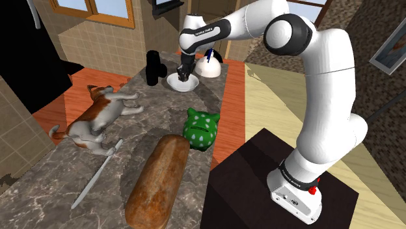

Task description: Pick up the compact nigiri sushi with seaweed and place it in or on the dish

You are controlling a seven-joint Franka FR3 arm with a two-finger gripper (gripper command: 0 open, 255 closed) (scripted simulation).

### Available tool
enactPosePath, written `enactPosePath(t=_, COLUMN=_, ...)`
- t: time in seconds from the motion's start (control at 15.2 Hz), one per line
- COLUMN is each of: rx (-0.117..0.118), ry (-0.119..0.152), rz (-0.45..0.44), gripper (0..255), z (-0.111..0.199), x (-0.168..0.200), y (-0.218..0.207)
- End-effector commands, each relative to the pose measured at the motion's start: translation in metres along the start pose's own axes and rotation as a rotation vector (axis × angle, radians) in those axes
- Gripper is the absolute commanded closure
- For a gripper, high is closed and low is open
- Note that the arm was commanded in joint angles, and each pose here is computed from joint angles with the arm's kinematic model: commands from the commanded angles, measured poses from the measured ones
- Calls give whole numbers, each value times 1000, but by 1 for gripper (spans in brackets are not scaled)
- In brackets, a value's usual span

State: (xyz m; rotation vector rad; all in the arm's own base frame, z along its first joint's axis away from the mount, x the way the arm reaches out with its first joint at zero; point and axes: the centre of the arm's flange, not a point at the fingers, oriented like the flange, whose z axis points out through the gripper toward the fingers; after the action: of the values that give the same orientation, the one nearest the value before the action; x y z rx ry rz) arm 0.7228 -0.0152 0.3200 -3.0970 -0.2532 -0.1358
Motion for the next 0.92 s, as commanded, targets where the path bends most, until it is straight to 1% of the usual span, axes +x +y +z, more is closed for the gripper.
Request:
enactPosePath(t=0.0, rx=0, ry=0, rz=0, gripper=255, z=6, x=-1, y=1)
enactPosePath(t=0.4, rx=0, ry=0, rz=0, gripper=255, z=6, x=-1, y=1)
enactPosePath(t=0.46, rx=0, ry=0, rz=0, gripper=0, z=6, x=-1, y=1)
enactPosePath(t=0.79, rx=0, ry=0, rz=0, gripper=0, z=6, x=-1, y=1)
enactPosePath(t=0.86, rx=0, ry=0, rz=0, gripper=0, z=-7, x=-1, y=1)
